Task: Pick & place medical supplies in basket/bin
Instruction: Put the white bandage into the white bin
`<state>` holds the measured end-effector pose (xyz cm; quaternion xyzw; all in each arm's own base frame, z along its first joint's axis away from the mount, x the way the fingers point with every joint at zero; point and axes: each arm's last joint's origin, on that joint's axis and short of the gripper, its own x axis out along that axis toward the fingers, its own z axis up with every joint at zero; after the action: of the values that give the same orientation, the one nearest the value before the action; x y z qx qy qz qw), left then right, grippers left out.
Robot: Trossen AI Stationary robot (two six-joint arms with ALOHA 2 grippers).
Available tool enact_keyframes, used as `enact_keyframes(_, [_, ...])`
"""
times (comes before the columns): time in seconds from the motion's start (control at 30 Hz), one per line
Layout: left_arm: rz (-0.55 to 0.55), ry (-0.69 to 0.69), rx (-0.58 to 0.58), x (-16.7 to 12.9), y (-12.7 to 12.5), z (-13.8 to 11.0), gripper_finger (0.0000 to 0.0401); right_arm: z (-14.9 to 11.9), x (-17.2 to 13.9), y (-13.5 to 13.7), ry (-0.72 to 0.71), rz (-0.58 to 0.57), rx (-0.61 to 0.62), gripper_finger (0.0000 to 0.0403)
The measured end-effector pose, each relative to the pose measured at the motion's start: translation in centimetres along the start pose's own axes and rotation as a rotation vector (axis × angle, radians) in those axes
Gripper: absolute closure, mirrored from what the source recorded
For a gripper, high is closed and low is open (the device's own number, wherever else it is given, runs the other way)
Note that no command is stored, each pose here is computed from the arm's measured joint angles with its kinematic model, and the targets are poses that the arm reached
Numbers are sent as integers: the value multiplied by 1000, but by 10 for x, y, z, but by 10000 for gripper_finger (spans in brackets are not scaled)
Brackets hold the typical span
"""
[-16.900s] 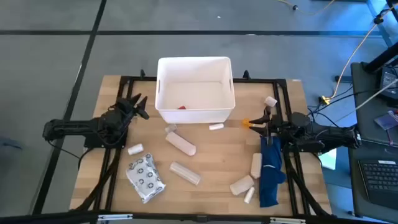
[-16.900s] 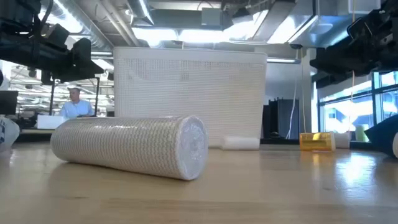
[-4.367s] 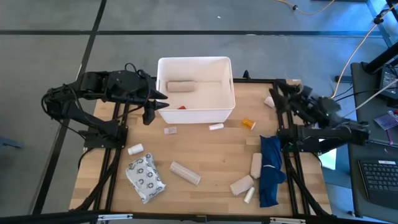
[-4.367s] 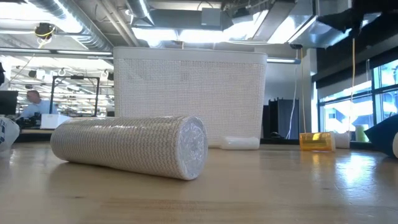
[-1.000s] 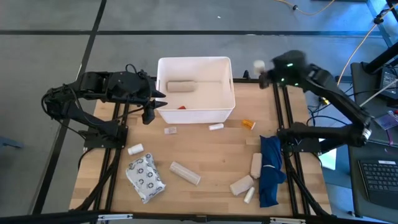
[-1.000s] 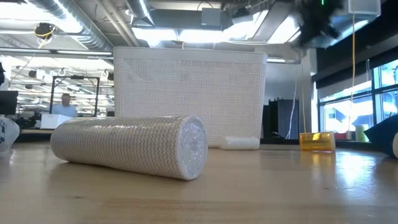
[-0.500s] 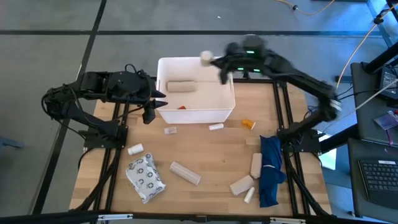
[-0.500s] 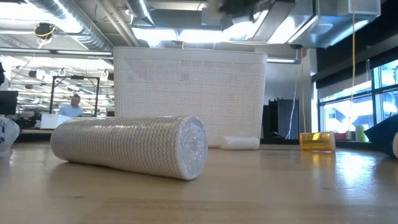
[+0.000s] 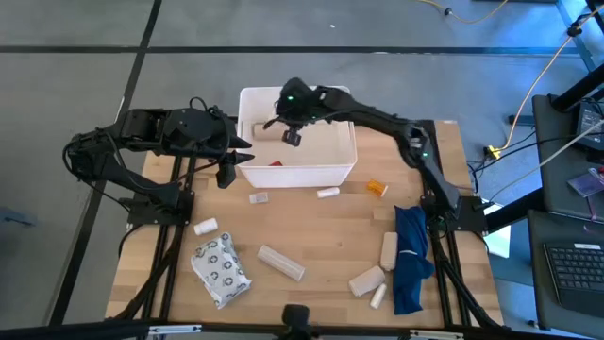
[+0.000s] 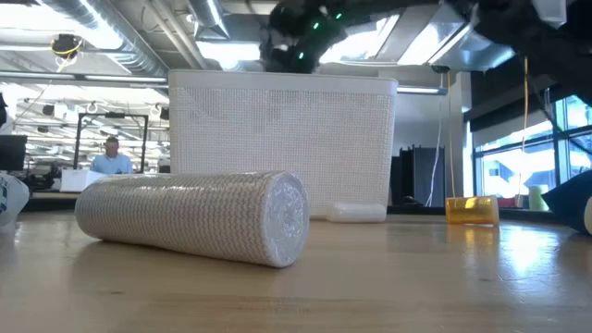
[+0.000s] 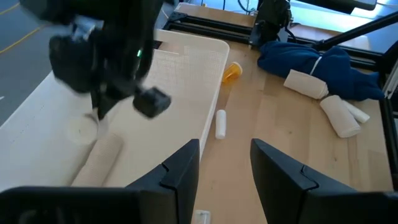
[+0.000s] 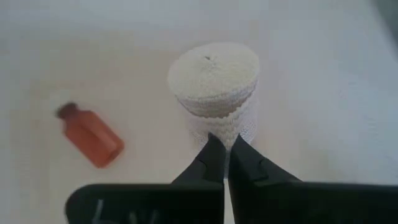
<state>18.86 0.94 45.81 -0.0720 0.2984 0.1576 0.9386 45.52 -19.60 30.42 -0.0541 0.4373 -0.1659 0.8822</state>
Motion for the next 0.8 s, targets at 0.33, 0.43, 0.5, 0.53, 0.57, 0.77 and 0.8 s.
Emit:
enact_keyframes(0.33, [0,0,-18,0,0,0,265,-24,75,13,117,29,-12,403])
enact_keyframes(0.43, [0,0,-18,0,0,0,265,-32,92,17,152,39,-15,403])
enact_keyframes(0.5, [0,0,-18,0,0,0,265,-37,102,19,168,43,-17,403])
enact_keyframes(0.53, [0,0,-18,0,0,0,265,-39,106,20,176,45,-17,403])
enact_keyframes(0.57, [0,0,-18,0,0,0,265,-41,111,21,185,48,-18,403])
enact_keyframes(0.77, [0,0,-18,0,0,0,265,-46,120,24,204,53,-22,386])
enact_keyframes(0.8, [0,0,-18,0,0,0,265,-46,120,24,195,51,-22,381])
